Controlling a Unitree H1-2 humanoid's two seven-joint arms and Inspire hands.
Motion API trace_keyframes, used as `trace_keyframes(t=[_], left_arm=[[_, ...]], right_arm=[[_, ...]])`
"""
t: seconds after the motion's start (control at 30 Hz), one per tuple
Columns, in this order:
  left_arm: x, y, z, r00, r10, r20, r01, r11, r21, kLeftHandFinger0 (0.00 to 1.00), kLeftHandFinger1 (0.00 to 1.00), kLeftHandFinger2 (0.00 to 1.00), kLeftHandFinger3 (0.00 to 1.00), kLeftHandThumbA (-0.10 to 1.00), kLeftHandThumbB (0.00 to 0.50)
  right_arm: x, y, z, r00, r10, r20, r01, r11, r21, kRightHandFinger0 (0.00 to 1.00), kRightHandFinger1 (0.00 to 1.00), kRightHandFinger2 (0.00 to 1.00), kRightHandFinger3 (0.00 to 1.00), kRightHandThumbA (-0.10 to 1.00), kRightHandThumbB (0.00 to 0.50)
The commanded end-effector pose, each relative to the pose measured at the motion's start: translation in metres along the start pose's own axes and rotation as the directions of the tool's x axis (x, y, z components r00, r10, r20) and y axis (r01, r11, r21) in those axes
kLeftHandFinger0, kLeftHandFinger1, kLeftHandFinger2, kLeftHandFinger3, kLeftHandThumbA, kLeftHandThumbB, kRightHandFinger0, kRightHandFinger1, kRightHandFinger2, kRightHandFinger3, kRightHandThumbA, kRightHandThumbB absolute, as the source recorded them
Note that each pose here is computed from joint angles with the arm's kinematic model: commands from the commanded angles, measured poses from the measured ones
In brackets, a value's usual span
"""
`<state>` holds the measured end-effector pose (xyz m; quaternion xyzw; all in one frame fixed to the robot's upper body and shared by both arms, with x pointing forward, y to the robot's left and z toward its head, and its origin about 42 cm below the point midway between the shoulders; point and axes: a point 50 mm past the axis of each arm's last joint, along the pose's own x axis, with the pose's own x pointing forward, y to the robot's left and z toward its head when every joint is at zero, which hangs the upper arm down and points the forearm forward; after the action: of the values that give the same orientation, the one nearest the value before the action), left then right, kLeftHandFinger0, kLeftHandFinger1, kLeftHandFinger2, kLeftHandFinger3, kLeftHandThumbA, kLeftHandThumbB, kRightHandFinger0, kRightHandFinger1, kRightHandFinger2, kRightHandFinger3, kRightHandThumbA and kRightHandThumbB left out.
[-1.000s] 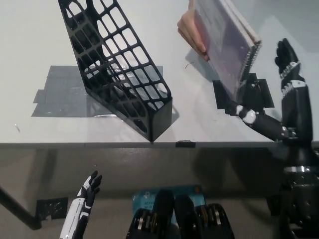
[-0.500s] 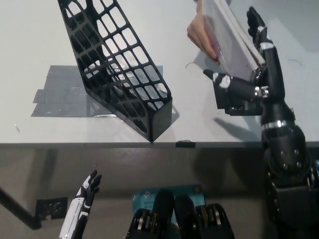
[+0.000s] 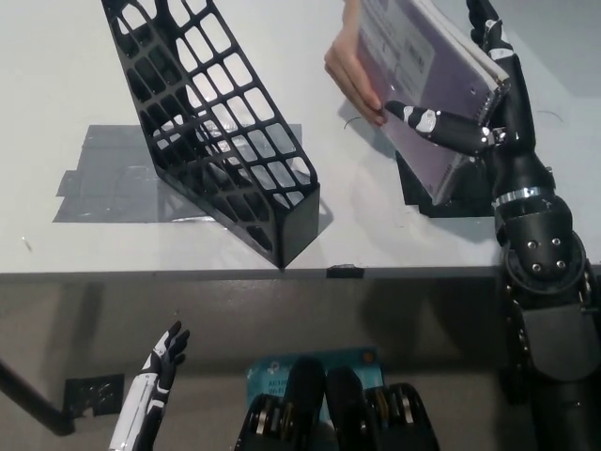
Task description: A person hands a notebook to the robot and the robot grabs it with its right hand and places it in the magazine stand kept in the centre of the desk infront of it.
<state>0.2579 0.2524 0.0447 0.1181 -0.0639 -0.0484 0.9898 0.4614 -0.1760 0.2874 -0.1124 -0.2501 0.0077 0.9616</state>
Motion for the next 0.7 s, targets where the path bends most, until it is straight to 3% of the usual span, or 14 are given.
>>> trace_keyframes(t=[0.0,0.1,0.17,0.2,0.23,0.27,0.3,0.33,0.4,0.43,0.47,0.5,0.53,0.67], left_arm=[[0.005,0.009,0.011,0.997,0.022,0.075,-0.024,0.999,0.023,1.00,1.00,1.00,1.00,1.00,0.500],[0.005,0.009,0.012,0.997,0.023,0.075,-0.024,1.000,0.013,1.00,1.00,1.00,1.00,1.00,0.500],[0.006,0.009,0.013,0.997,0.024,0.079,-0.025,1.000,0.011,1.00,1.00,1.00,1.00,1.00,0.500],[0.008,0.010,0.013,0.996,0.025,0.082,-0.026,1.000,0.013,1.00,1.00,1.00,1.00,1.00,0.500],[0.008,0.009,0.014,0.996,0.024,0.084,-0.026,1.000,0.014,1.00,1.00,1.00,1.00,1.00,0.500],[0.008,0.009,0.014,0.996,0.024,0.085,-0.026,1.000,0.014,1.00,1.00,1.00,1.00,1.00,0.500],[0.009,0.009,0.014,0.996,0.025,0.087,-0.026,1.000,0.014,1.00,1.00,1.00,1.00,1.00,0.500],[0.010,0.010,0.015,0.996,0.026,0.090,-0.027,0.999,0.017,1.00,1.00,1.00,1.00,1.00,0.500],[0.011,0.011,0.016,0.995,0.026,0.094,-0.028,1.000,0.015,1.00,1.00,1.00,1.00,1.00,0.500],[0.011,0.011,0.016,0.995,0.026,0.093,-0.027,1.000,0.013,1.00,1.00,1.00,1.00,1.00,0.500],[0.011,0.011,0.016,0.995,0.027,0.093,-0.028,1.000,0.012,1.00,1.00,1.00,1.00,1.00,0.500],[0.011,0.011,0.016,0.995,0.027,0.093,-0.029,1.000,0.012,1.00,1.00,1.00,1.00,1.00,0.500],[0.011,0.011,0.015,0.995,0.026,0.093,-0.027,1.000,0.012,1.00,1.00,1.00,1.00,1.00,0.500],[0.009,0.011,0.015,0.996,0.027,0.089,-0.028,1.000,0.014,1.00,1.00,1.00,1.00,1.00,0.500]], right_arm=[[0.020,0.004,0.010,0.999,-0.007,0.031,0.007,1.000,0.022,1.00,1.00,1.00,1.00,0.99,0.273],[0.020,0.009,0.001,0.999,0.001,-0.050,0.000,1.000,0.020,1.00,1.00,1.00,1.00,0.98,0.298],[0.021,0.011,-0.001,0.998,0.010,-0.068,-0.008,1.000,0.023,1.00,1.00,1.00,1.00,0.93,0.250],[0.022,0.012,-0.002,0.995,0.025,-0.092,-0.025,1.000,0.003,0.75,0.86,0.96,1.00,0.93,0.210],[0.023,0.014,-0.004,0.986,0.070,-0.153,-0.075,0.997,-0.025,0.38,0.45,0.52,0.59,0.91,0.137],[0.024,0.015,-0.004,0.977,0.113,-0.181,-0.122,0.992,-0.037,0.08,0.10,0.15,0.22,0.97,0.062],[0.025,0.016,-0.005,0.963,0.162,-0.215,-0.176,0.983,-0.049,0.02,0.02,0.03,0.04,1.00,0.065],[0.025,0.017,-0.003,0.941,0.241,-0.238,-0.261,0.964,-0.054,0.00,0.00,0.00,0.00,1.00,0.046],[0.023,0.019,0.002,0.919,0.316,-0.237,-0.333,0.942,-0.034,0.00,0.00,0.03,0.01,1.00,0.059],[0.021,0.020,0.004,0.920,0.319,-0.228,-0.332,0.943,-0.020,0.00,0.07,0.18,0.10,1.00,0.066],[0.020,0.020,0.005,0.924,0.318,-0.211,-0.326,0.945,-0.003,0.00,0.10,0.24,0.13,1.00,0.072],[0.020,0.020,0.006,0.925,0.319,-0.207,-0.326,0.945,0.002,0.00,0.07,0.23,0.13,1.00,0.102],[0.017,0.020,0.009,0.935,0.301,-0.187,-0.301,0.953,0.025,0.00,0.12,0.32,0.26,1.00,0.056],[0.015,0.015,0.017,0.960,0.230,-0.162,-0.213,0.970,0.116,0.00,0.15,0.37,0.32,1.00,0.071]])
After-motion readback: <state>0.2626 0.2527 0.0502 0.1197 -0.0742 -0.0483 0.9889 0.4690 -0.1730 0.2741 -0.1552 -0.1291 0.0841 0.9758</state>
